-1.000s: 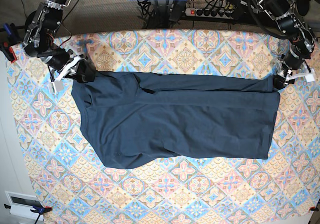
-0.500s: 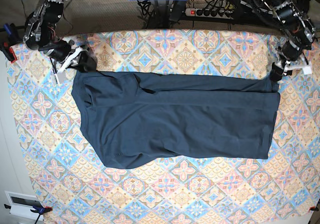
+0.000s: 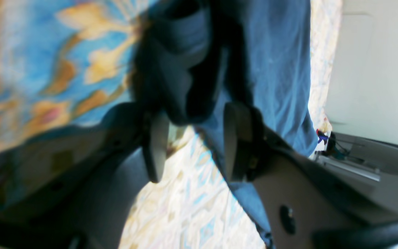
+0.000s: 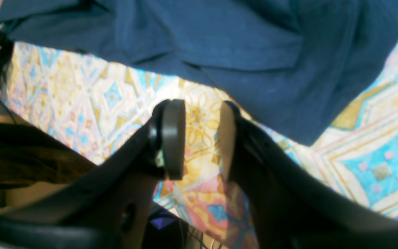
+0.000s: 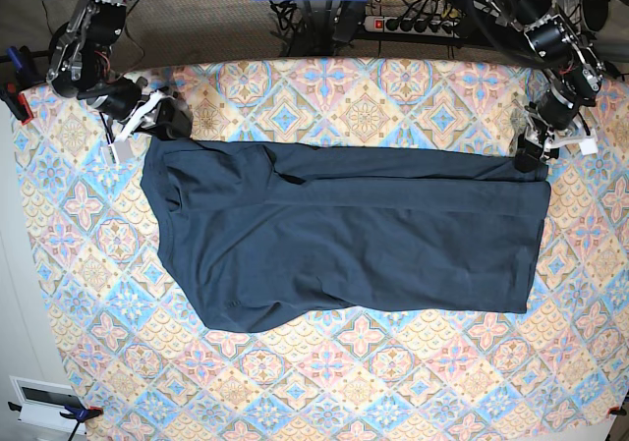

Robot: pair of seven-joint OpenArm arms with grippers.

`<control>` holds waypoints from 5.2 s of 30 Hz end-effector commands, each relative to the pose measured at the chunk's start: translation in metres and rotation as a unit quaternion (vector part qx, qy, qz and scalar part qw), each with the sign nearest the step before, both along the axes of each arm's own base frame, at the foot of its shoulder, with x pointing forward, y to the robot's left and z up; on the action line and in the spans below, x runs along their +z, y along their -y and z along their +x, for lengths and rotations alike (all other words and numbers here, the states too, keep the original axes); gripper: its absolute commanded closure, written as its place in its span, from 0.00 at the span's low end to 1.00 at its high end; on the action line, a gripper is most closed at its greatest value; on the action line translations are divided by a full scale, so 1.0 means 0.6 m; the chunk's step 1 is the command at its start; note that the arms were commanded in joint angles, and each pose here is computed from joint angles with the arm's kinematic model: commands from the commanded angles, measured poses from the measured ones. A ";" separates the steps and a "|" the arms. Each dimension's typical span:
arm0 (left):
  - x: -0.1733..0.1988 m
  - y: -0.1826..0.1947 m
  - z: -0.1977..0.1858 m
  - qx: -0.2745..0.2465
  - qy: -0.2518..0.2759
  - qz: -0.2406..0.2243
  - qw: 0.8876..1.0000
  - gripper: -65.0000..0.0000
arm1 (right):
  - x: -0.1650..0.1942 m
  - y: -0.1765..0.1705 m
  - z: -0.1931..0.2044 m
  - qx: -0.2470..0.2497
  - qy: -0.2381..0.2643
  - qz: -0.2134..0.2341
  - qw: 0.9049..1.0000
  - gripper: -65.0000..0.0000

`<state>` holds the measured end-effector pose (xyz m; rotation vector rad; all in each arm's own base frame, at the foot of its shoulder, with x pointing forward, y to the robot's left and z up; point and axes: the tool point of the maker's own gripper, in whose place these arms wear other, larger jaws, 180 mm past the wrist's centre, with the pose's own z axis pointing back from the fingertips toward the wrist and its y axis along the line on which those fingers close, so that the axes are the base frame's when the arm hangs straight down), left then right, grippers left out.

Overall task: Layout the t-shirt on the table in an organized manner, then fold the t-shirt properly
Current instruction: 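Hold the folded edge with both grippers and adjust the grips, then pull the folded shirt edge away from the hem with both grippers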

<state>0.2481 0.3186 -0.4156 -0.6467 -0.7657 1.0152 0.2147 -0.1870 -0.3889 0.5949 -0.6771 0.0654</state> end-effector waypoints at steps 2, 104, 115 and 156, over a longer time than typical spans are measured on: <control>0.004 -0.016 0.006 0.010 0.003 0.015 1.000 0.61 | 0.012 0.008 -0.002 -0.002 0.013 0.001 1.000 0.74; 0.028 -0.112 -0.090 0.007 -0.050 0.129 0.990 1.00 | -0.056 0.110 -0.033 -0.138 -0.049 0.057 0.988 1.00; 0.029 -0.089 -0.157 -0.021 -0.080 0.133 0.988 1.00 | -0.023 0.112 -0.102 -0.133 -0.043 0.047 0.989 1.00; 0.089 -0.189 -0.202 0.046 -0.079 0.168 0.982 0.74 | 0.003 0.235 -0.121 -0.222 -0.027 -0.045 0.974 0.79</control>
